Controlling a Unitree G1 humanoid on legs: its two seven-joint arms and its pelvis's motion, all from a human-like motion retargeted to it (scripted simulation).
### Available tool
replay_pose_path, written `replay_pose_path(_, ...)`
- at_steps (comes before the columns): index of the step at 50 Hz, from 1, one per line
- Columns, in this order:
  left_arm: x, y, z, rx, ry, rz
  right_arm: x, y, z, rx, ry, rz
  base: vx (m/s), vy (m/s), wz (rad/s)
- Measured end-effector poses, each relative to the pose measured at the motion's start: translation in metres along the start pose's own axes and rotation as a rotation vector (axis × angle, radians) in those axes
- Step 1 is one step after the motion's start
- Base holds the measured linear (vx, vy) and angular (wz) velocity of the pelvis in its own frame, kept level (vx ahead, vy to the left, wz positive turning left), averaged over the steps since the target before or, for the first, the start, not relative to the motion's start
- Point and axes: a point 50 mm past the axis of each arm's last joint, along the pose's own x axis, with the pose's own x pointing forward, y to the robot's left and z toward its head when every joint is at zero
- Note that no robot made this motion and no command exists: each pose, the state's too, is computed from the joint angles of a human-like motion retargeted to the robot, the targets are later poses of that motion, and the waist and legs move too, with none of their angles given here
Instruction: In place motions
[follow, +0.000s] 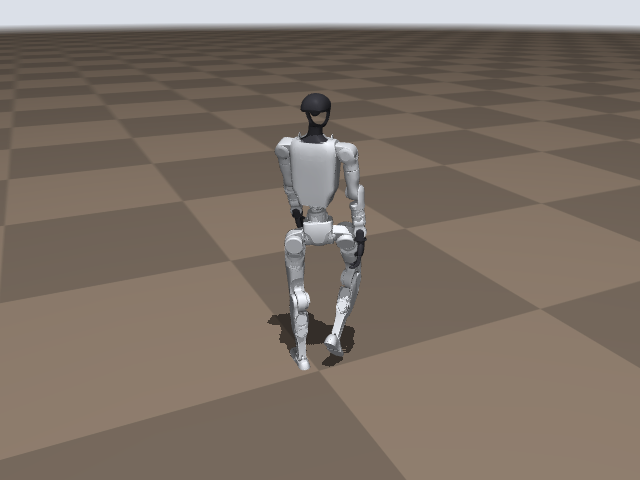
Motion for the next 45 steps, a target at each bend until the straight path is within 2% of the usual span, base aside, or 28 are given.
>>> replay_pose_path(3,-0.043,-0.050,0.165,0.280,-0.523,-0.138,-0.002,-0.017,-0.078,0.295,0.241,-0.084,-0.55,0.33,0.56)
replay_pose_path(6,-0.121,-0.073,0.268,0.455,-0.956,-0.011,-0.009,-0.018,-0.140,0.524,0.384,-0.169,-0.24,0.32,0.85)
replay_pose_path(8,-0.158,-0.084,0.295,0.432,-1.150,0.057,-0.020,-0.017,-0.188,0.679,0.473,-0.245,0.27,0.07,0.14)
replay_pose_path(11,-0.160,-0.094,0.289,0.364,-1.197,-0.018,-0.038,-0.019,-0.236,0.832,0.565,-0.376,0.49,-0.14,-0.41)
replay_pose_path(15,-0.146,-0.095,0.273,0.332,-1.155,-0.119,-0.043,-0.039,-0.237,0.874,0.527,-0.529,0.10,-0.23,-0.79)
replay_pose_path(18,-0.107,-0.066,0.238,0.313,-1.014,-0.049,-0.032,-0.057,-0.198,0.736,0.415,-0.486,0.05,-0.07,-0.97)
replay_pose_path(21,-0.057,-0.034,0.173,0.295,-0.763,0.019,-0.017,-0.056,-0.151,0.590,0.303,-0.336,0.13,-0.06,-0.81)
replay_pose_path(25,-0.008,0.007,0.028,0.245,-0.287,0.013,0.001,-0.032,-0.063,0.318,0.052,-0.050,0.10,-0.13,-0.36)
replay_pose_path(29,-0.013,0.045,-0.095,0.220,0.200,0.045,0.001,-0.016,-0.012,0.003,-0.034,-0.003,-0.02,-0.09,-0.43)
replay_pose_path(33,-0.053,0.063,-0.192,0.175,0.656,0.202,-0.006,-0.022,0.024,-0.195,-0.136,-0.072,-0.05,-0.09,0.03)
replay_pose_path(36,-0.075,0.079,-0.227,-0.015,0.729,0.241,-0.015,-0.023,0.059,-0.326,-0.254,-0.136,0.01,-0.21,0.82)
replay_pose_path(40,-0.073,0.072,-0.228,-0.124,0.683,0.206,-0.025,-0.026,0.085,-0.362,-0.369,-0.200,-0.22,0.03,1.19)
replay_pose_path(45,-0.074,0.075,-0.229,-0.106,0.675,0.209,-0.008,-0.019,0.040,-0.265,-0.203,-0.112,0.07,0.01,-0.01)
